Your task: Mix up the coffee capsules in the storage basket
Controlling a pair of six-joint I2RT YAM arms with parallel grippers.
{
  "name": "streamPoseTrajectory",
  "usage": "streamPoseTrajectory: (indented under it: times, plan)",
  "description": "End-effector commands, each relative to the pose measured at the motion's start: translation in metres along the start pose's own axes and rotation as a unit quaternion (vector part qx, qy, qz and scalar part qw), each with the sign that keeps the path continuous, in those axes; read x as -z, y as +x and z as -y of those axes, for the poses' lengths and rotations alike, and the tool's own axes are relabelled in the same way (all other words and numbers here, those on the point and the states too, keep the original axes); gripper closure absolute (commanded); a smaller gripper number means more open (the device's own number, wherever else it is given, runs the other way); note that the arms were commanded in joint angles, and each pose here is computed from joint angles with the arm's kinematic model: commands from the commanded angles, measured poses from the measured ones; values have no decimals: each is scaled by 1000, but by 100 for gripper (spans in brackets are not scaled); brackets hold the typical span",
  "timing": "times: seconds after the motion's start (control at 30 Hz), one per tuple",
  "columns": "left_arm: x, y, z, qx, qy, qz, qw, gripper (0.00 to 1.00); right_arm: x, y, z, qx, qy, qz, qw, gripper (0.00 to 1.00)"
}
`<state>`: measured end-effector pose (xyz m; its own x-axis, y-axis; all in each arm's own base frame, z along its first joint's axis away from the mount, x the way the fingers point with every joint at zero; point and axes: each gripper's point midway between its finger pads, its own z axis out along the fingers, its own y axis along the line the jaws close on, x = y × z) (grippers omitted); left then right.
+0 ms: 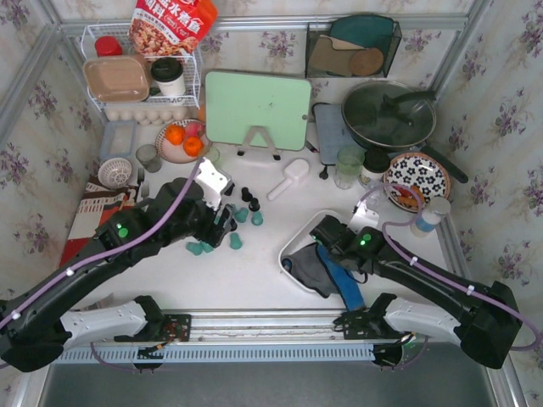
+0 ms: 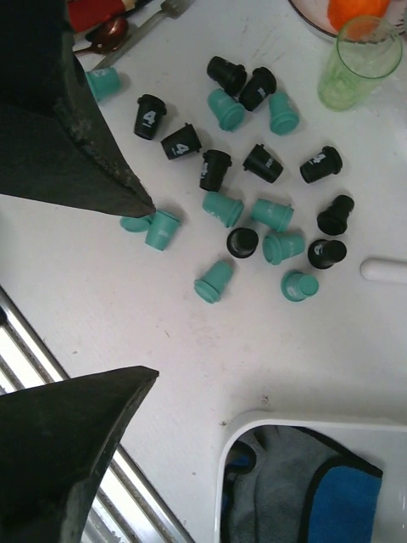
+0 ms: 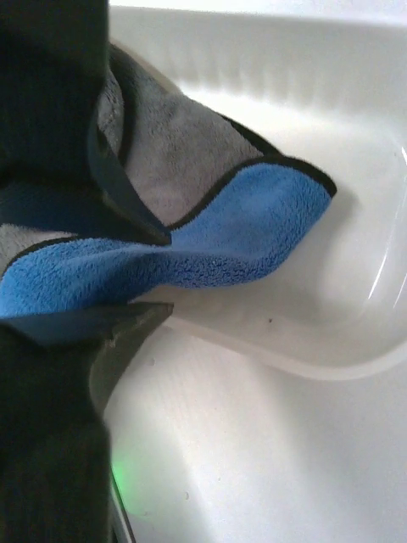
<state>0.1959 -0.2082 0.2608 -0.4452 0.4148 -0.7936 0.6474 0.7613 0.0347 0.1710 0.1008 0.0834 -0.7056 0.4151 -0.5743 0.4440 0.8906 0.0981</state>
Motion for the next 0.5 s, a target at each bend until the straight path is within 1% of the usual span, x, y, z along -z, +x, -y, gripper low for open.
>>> streamPoseTrajectory:
  times: [0.0, 0.03, 0.17, 0.2, 0.37, 0.47]
  plan:
    - [15, 13, -5, 16, -8, -9, 1000, 26, 11, -7, -3, 42, -3, -4, 999, 71]
    - [17, 15, -6, 17, -10, -8, 1000, 26, 13, -8, -5, 44, -7, -7, 999, 78]
    - [21, 18, -14, 14, -27, -4, 1000, 26, 21, -10, -13, 53, -29, -14, 998, 97]
    - [22, 18, -15, 13, -31, -5, 999, 25, 23, -12, -16, 55, -34, -13, 998, 100]
    - [22, 17, -17, 9, -36, -4, 999, 25, 33, -22, -32, 63, -68, -5, 996, 100]
    - [23, 18, -17, 4, -36, -13, 999, 26, 51, -51, -45, 72, -87, 36, 993, 100]
